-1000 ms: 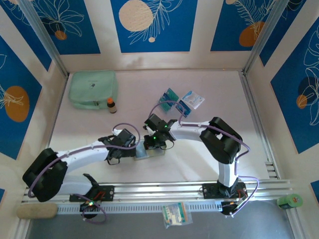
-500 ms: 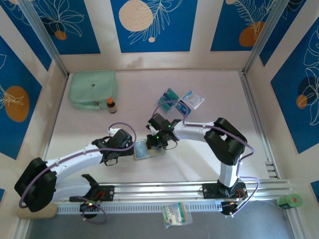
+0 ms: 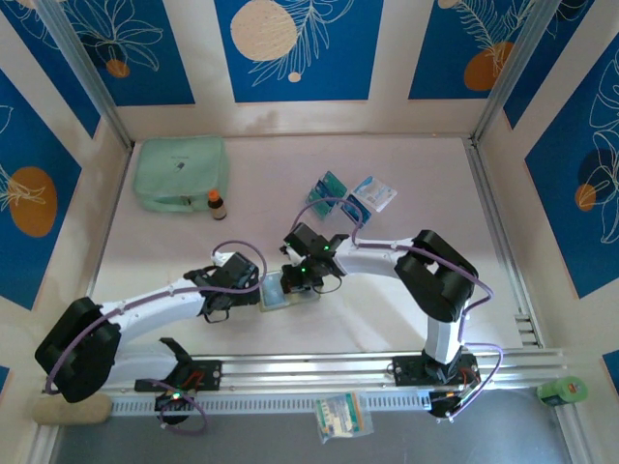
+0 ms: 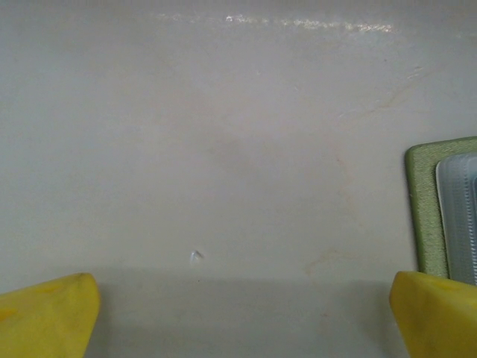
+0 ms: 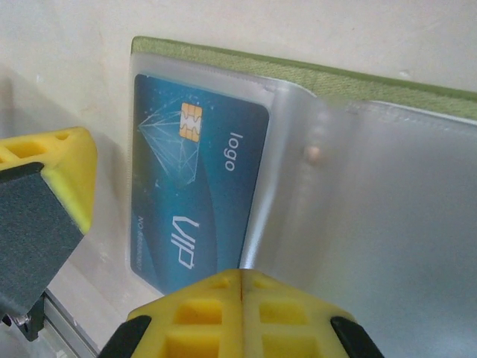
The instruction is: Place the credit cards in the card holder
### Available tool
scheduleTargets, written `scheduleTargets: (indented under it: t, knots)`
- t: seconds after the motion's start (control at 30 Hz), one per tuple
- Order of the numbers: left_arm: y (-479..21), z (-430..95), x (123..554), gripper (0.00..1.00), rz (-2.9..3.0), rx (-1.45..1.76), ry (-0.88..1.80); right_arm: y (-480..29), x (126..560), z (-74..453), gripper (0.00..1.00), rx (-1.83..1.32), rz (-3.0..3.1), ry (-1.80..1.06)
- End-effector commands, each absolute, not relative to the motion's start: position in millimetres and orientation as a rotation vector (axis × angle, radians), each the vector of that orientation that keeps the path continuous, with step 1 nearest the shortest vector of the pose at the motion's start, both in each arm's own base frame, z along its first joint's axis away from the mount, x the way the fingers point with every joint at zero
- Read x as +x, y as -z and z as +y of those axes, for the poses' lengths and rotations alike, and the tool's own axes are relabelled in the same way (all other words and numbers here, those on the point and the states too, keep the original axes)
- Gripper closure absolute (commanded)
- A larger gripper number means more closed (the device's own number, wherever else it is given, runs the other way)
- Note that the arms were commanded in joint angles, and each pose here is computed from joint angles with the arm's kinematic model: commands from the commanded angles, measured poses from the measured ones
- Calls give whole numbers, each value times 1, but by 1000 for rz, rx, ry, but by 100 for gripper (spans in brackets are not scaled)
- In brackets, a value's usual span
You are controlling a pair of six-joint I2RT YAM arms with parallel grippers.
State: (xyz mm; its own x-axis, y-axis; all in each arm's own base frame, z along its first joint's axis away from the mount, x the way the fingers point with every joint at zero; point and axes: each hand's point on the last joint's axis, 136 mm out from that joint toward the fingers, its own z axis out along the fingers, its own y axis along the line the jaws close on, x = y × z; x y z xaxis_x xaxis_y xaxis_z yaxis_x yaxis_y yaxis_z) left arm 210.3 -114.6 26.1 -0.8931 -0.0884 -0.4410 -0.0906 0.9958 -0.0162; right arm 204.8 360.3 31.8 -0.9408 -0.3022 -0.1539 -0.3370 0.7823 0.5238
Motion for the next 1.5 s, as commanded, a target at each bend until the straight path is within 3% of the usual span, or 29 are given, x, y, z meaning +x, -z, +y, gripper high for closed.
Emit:
scheduleTargets:
  t: [0.0, 0.3, 0.63, 1.47]
  knots:
    - [-23, -112, 210, 0, 2690, -148, -10, -36, 198, 373, 100, -556, 2912, -932]
    - [-38, -125, 219, 0, 2636, -130, 89, -68, 203, 354, 99, -551, 2841, -879]
    - [-74, -142, 235, 1, 2553, -78, 208, -64, 210, 315, 98, -421, 2861, -761]
    - [-74, -172, 269, 0, 2487, -261, 662, -50, 219, 313, 99, -520, 2900, -614]
